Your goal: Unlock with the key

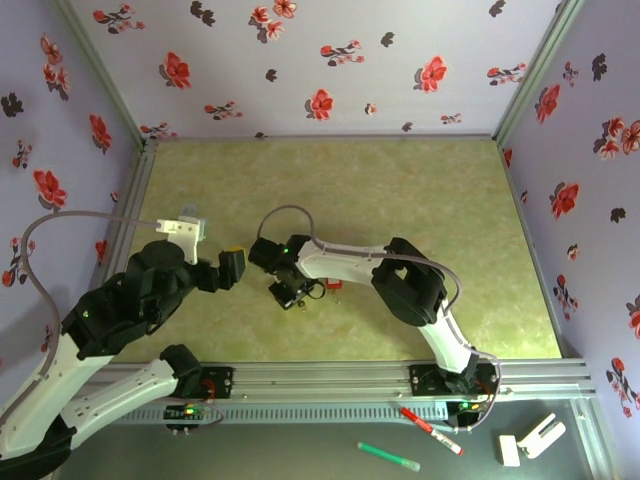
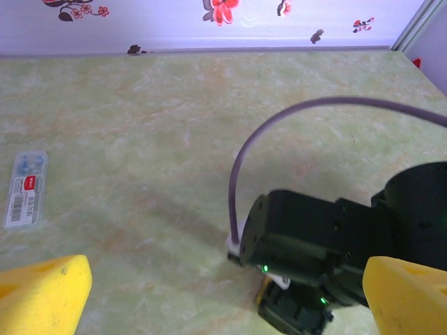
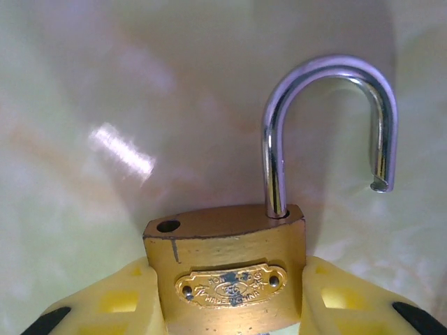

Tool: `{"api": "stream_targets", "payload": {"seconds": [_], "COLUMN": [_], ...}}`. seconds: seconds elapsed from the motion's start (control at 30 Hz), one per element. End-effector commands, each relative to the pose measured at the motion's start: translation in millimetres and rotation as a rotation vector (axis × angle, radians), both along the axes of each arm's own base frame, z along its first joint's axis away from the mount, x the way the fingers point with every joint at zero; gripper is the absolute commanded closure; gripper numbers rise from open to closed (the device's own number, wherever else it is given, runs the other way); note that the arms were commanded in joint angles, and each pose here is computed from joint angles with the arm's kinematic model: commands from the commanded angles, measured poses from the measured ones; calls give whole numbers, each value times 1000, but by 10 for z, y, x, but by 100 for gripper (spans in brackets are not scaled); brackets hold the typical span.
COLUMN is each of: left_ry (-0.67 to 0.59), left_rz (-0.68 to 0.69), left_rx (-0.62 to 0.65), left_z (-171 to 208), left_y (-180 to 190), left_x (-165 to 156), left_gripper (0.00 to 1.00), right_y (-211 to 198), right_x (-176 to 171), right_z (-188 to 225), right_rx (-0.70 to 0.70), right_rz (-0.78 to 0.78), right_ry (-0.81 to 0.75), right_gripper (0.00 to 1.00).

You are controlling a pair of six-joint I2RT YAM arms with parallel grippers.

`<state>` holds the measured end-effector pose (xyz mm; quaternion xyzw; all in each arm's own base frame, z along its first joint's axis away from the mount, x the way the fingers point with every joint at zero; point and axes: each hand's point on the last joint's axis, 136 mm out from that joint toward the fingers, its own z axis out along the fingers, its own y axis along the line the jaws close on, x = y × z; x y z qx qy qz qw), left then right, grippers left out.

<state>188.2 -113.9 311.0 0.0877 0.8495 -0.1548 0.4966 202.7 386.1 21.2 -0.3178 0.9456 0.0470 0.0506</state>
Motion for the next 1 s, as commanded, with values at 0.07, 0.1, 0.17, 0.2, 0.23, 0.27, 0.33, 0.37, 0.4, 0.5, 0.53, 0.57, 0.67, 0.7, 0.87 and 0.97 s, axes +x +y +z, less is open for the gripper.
{"api": "stream_targets", "payload": {"seconds": [0.07,0.1,0.17,0.2,0.23,0.27,0.33,0.37,0.4,0.5,0.53,0.57,0.67,0.7,0.87,0.97], "left_ry": [-10,-9,-6,-7,-8,-9,-12,-11,-14,-16,-15,-13,-12,-14,-18,-27], "left_rz": [38,38,40,39,41,42,43,45,47,54,57,62,67,68,72,75], "left_rx": [3,2,2,-1,-1,-2,-5,-5,-9,-16,-19,-27,-45,-45,-63,-74], "left_z": [66,65,60,64,66,64,67,63,70,79,80,88,140,154,219,220], "left_y": [85,89,103,109,120,128,142,148,154,166,167,167,160,160,150,124], "left_x": [13,7,-3,-12,-18,-23,-35,-35,-40,-39,-38,-36,-32,-29,-22,7], "left_gripper": [0,0,0,0,0,0,0,0,0,0,0,0,0,0,0,0], "right_y": [-36,-4,37,43,42,43,44,49,60,97,104,114,173,184,205,120], "right_x": [337,366,413,434,452,469,474,473,469,461,472,483,498,494,485,506], "right_z": [-230,-230,-230,-233,-237,-227,-231,-228,-216,-132,-78,-14,200,269,826,1250], "right_rx": [35,50,64,61,52,48,42,44,49,67,73,80,128,143,268,346], "right_rz": [-448,-476,-506,-513,-515,-517,-521,-526,-528,-532,-533,-532,-526,-525,-520,-507], "right_ry": [-40,-45,-48,-53,-56,-60,-59,-56,-53,-60,-69,-78,-89,-89,-122,-188], "right_gripper": [86,86,87,86,84,84,81,75,67,54,50,45,38,37,30,28]}}
